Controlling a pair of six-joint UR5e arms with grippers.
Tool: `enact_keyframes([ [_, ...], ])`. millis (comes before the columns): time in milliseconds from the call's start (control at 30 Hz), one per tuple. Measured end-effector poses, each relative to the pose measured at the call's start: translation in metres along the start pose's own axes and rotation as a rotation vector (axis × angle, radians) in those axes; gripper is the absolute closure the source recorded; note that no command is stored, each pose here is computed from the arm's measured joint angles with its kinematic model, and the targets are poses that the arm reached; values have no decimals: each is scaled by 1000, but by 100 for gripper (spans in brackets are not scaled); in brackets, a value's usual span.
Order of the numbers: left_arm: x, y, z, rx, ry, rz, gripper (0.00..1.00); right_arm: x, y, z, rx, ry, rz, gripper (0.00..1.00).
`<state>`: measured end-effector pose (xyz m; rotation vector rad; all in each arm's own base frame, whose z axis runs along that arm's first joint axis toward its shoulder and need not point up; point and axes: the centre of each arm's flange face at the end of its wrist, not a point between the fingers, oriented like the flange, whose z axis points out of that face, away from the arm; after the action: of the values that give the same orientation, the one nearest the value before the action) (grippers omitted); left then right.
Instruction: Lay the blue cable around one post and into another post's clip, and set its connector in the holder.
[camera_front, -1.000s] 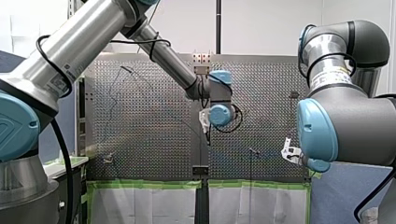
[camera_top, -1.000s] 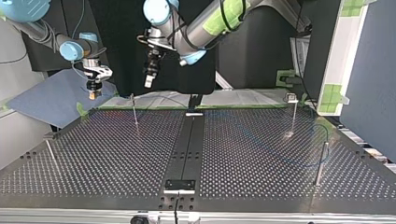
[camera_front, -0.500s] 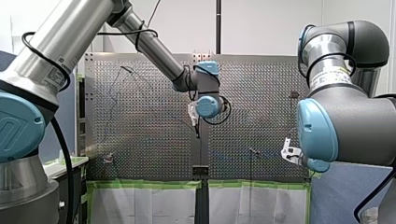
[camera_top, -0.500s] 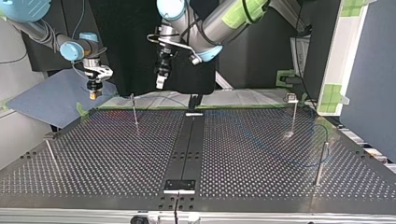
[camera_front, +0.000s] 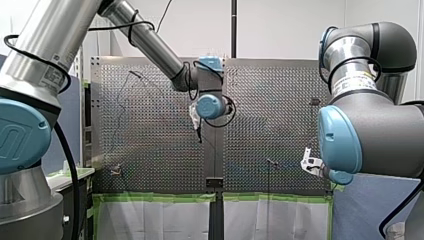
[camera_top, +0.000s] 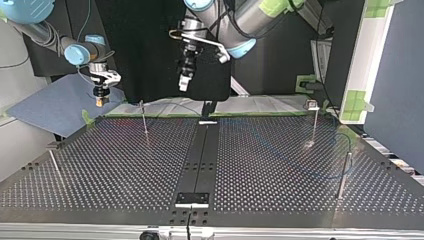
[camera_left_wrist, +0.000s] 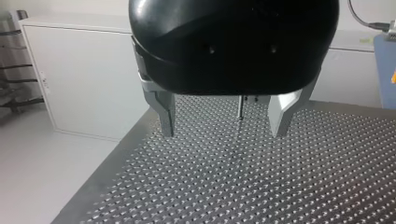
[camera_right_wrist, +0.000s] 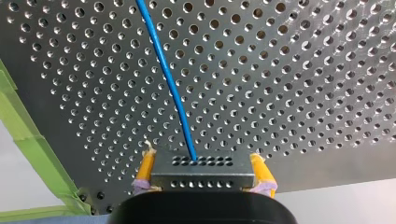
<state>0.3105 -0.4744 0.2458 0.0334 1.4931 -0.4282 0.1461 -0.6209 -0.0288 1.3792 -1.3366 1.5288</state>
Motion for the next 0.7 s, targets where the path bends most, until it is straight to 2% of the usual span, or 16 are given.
enact_keyframes([
  [300, -21, 14, -13, 15, -47, -27, 0, -1, -2, 0, 4, 0, -1, 100],
  [567, -36, 30, -28, 31, -62, -26, 0, -1, -4, 0, 6, -2, 0, 100],
  [700, -44, 39, -35, 40, -85, -32, 0, -1, -4, 0, 6, -3, 0, 100],
])
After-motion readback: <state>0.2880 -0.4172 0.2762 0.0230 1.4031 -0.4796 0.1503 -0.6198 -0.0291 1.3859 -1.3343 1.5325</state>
